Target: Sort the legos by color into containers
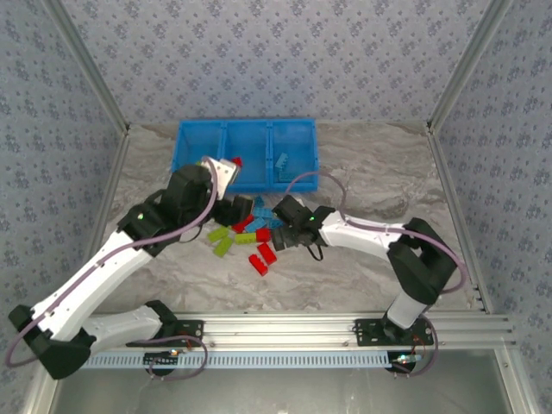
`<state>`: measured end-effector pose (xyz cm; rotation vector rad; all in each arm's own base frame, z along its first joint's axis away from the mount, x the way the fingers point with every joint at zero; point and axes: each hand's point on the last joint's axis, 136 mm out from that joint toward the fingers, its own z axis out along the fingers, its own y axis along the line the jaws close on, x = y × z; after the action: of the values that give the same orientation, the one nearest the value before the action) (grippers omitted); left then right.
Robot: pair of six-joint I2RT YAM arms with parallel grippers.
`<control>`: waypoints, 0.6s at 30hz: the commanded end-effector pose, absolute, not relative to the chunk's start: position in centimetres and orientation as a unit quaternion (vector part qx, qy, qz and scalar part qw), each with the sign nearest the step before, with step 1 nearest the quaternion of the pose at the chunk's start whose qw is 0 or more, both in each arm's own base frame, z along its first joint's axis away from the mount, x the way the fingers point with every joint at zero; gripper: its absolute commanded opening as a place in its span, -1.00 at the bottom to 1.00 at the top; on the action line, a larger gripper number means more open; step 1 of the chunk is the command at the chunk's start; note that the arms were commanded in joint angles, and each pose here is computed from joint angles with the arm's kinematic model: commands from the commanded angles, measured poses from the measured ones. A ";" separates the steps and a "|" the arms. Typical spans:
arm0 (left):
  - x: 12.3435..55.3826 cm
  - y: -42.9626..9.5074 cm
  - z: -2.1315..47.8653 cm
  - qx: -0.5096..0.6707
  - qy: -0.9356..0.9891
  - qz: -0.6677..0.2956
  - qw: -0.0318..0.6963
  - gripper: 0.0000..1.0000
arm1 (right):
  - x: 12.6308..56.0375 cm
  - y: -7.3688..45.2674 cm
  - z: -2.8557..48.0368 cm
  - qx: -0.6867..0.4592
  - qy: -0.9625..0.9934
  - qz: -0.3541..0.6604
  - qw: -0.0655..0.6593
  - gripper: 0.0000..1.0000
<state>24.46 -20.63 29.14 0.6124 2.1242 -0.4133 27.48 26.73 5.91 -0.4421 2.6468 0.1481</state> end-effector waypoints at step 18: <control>19.7 -16.6 22.3 0.408 0.804 -0.080 0.426 0.89 | 29.0 28.7 2.3 -0.172 0.962 0.059 0.203 0.22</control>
<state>19.42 -16.07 21.76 1.0044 2.0614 -0.1970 29.18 28.83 2.29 -0.4974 2.6730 0.1553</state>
